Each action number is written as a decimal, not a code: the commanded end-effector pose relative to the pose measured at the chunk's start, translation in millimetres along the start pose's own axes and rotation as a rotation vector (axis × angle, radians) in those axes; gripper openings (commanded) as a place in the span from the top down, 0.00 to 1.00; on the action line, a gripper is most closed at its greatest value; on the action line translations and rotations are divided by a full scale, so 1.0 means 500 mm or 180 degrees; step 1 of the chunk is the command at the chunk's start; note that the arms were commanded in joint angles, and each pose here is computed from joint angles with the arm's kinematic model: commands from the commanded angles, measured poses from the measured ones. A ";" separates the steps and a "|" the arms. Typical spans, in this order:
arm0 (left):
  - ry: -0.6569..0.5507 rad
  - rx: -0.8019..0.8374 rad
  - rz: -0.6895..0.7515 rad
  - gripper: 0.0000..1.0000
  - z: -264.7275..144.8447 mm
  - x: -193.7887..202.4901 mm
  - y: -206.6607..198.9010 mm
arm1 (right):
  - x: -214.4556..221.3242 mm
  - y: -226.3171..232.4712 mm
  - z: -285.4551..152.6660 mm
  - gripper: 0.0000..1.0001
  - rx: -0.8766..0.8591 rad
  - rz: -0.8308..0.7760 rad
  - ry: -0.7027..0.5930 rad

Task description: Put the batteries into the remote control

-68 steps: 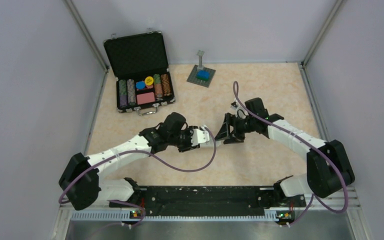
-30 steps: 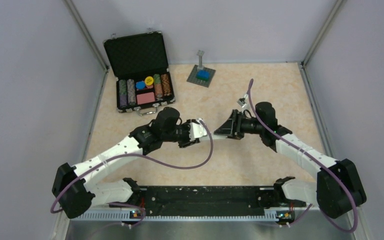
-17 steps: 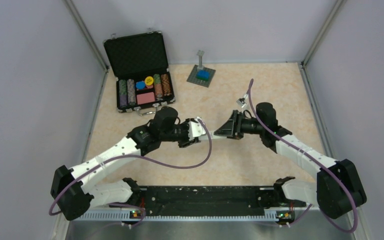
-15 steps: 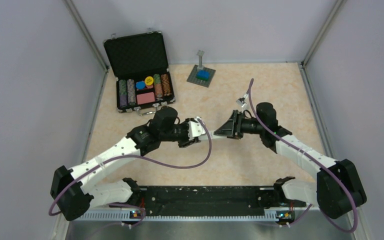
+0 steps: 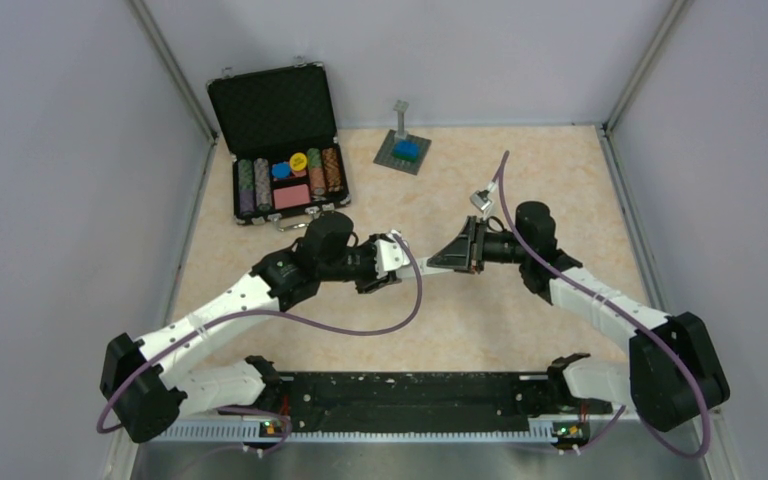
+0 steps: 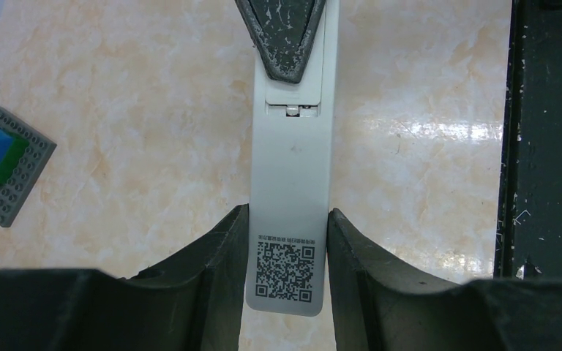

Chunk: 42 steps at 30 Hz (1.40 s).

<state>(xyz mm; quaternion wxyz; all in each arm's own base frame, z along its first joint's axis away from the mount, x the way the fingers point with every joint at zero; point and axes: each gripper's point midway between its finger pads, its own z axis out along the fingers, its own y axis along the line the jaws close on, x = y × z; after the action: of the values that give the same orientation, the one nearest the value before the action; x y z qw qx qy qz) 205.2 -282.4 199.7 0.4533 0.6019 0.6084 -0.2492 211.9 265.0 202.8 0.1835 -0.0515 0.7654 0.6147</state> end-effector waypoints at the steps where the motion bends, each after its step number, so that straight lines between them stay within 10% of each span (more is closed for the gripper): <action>1: -0.0509 -0.0153 0.0233 1.00 -0.022 -0.109 0.035 | -0.004 0.015 0.002 0.75 -0.0159 -0.0119 0.0054; 42: -0.0845 -0.0110 0.0413 1.00 0.024 -0.162 0.062 | 0.023 -0.043 0.068 0.70 0.0207 -0.0139 0.0353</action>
<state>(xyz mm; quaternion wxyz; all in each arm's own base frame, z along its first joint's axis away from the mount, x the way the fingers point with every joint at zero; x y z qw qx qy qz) 216.3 -292.0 182.7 0.4379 0.6039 0.6156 -0.2544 216.0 285.5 176.6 0.1487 -0.0743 0.7897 0.5906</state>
